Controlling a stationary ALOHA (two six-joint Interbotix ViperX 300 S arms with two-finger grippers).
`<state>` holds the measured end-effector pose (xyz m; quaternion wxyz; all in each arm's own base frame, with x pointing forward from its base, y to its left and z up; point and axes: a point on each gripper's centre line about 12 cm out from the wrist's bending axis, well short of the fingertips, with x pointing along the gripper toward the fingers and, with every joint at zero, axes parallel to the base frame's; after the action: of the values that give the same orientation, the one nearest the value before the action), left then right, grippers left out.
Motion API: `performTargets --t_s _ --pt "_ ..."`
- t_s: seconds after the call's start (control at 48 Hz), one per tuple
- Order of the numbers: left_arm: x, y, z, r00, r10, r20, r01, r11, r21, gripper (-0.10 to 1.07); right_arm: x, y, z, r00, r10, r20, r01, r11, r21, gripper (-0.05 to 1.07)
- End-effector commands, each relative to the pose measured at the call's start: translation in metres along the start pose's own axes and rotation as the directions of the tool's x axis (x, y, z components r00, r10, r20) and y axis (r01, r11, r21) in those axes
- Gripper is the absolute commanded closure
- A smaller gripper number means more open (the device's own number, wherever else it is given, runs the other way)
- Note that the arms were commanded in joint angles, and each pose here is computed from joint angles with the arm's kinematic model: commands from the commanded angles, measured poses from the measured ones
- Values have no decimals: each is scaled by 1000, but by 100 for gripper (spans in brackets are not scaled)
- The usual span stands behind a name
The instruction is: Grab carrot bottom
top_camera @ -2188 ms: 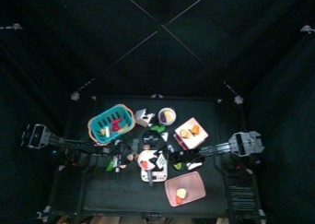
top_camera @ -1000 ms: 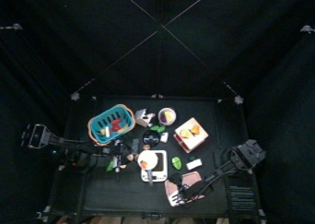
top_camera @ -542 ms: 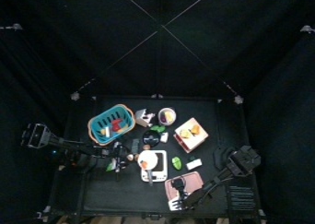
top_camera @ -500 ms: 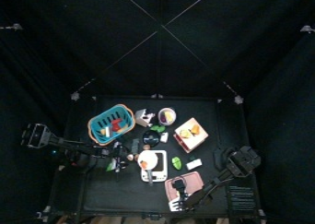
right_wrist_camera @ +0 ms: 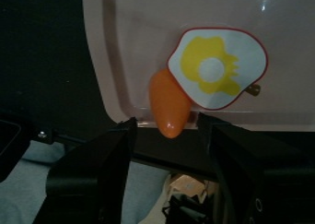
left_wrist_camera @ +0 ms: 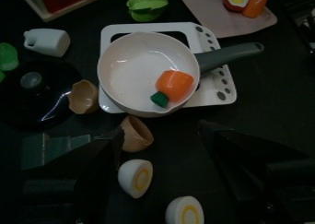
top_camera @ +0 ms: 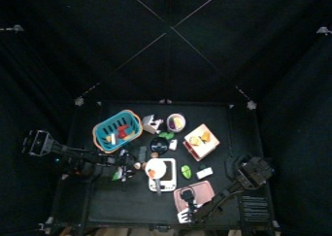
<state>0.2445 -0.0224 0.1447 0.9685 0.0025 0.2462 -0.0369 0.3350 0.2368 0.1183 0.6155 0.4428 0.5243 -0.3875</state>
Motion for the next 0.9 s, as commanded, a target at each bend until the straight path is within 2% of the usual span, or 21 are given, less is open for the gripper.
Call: performTargets --t_s 0.0,0.167,0.667,0.875 --pt "1 -1 5 1000 -2 17 2 1000 -2 -1 -8 2 7 1000 31 5 -31 1000 5 14" --pt "1 -1 5 1000 -2 15 2 1000 -2 -1 -4 3 11 999 48 7 -48 999 4 16" --pt "0 0 1 1000 9 7 -8 1000 -29 -1 -2 3 10 998 60 -2 -60 998 -7 31" --pt "0 0 1 1000 9 7 -8 1000 -29 -1 -19 8 12 995 97 1 -97 995 -18 31"
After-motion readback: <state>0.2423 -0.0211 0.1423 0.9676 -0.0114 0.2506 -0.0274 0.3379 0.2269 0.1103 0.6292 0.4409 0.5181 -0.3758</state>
